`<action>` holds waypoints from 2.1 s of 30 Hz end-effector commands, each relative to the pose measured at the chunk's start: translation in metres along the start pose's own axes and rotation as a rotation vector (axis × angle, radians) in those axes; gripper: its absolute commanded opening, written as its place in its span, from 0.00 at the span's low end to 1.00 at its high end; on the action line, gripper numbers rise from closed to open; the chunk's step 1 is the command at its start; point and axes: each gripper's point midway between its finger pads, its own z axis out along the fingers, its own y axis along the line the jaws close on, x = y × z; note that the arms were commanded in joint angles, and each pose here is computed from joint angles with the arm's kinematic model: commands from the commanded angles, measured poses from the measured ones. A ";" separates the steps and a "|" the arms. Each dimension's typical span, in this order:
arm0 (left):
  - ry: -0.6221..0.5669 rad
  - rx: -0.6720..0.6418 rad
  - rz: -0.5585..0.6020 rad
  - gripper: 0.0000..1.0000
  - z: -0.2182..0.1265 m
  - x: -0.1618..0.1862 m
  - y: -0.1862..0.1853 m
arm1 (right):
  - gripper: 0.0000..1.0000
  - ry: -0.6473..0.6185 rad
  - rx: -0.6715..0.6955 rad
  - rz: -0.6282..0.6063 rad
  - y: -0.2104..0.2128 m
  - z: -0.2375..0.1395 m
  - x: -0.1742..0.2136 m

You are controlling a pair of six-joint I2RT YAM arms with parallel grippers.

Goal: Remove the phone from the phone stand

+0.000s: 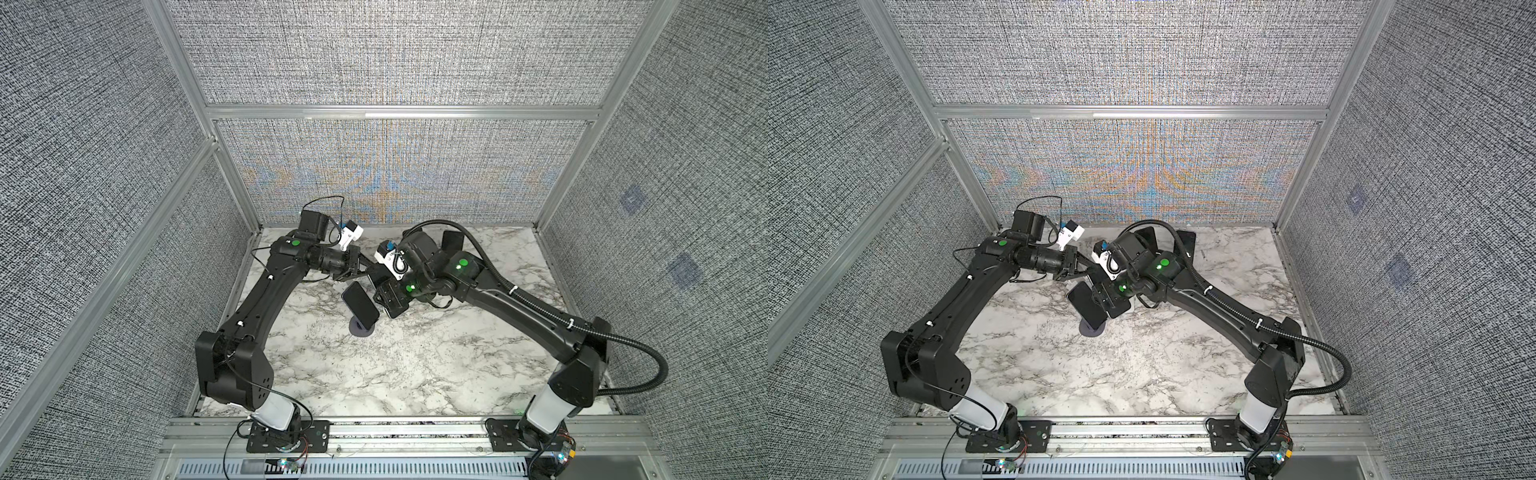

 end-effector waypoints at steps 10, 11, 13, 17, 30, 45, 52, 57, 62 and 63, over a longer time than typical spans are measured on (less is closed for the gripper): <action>0.012 0.056 0.052 0.00 0.001 -0.003 -0.010 | 0.69 -0.034 0.006 0.023 -0.006 0.010 -0.012; 0.015 0.052 0.048 0.00 0.002 -0.003 -0.008 | 0.67 -0.036 0.011 0.028 -0.007 0.010 -0.012; 0.017 0.053 0.046 0.00 0.003 -0.004 -0.008 | 0.64 -0.043 0.027 0.036 -0.010 0.010 -0.013; 0.012 0.057 0.054 0.00 0.004 -0.006 -0.008 | 0.58 -0.051 0.041 0.042 -0.013 0.013 -0.012; 0.020 0.037 0.064 0.25 0.006 -0.006 -0.001 | 0.32 -0.132 0.065 0.073 -0.019 0.017 -0.021; -0.175 -0.238 0.129 0.50 -0.059 -0.043 0.040 | 0.17 -0.016 0.194 0.367 -0.045 0.002 0.028; -0.244 -0.486 0.205 0.51 -0.079 -0.046 0.081 | 0.14 0.147 0.345 0.532 -0.039 0.015 0.096; -0.294 -0.528 0.290 0.52 -0.082 -0.046 0.090 | 0.12 0.228 0.381 0.640 -0.030 0.040 0.130; -0.303 -0.530 0.306 0.52 -0.078 -0.038 0.098 | 0.11 0.310 0.368 0.682 -0.019 0.074 0.148; -0.296 -0.529 0.303 0.52 -0.076 -0.036 0.099 | 0.11 0.326 0.372 0.680 -0.018 0.078 0.150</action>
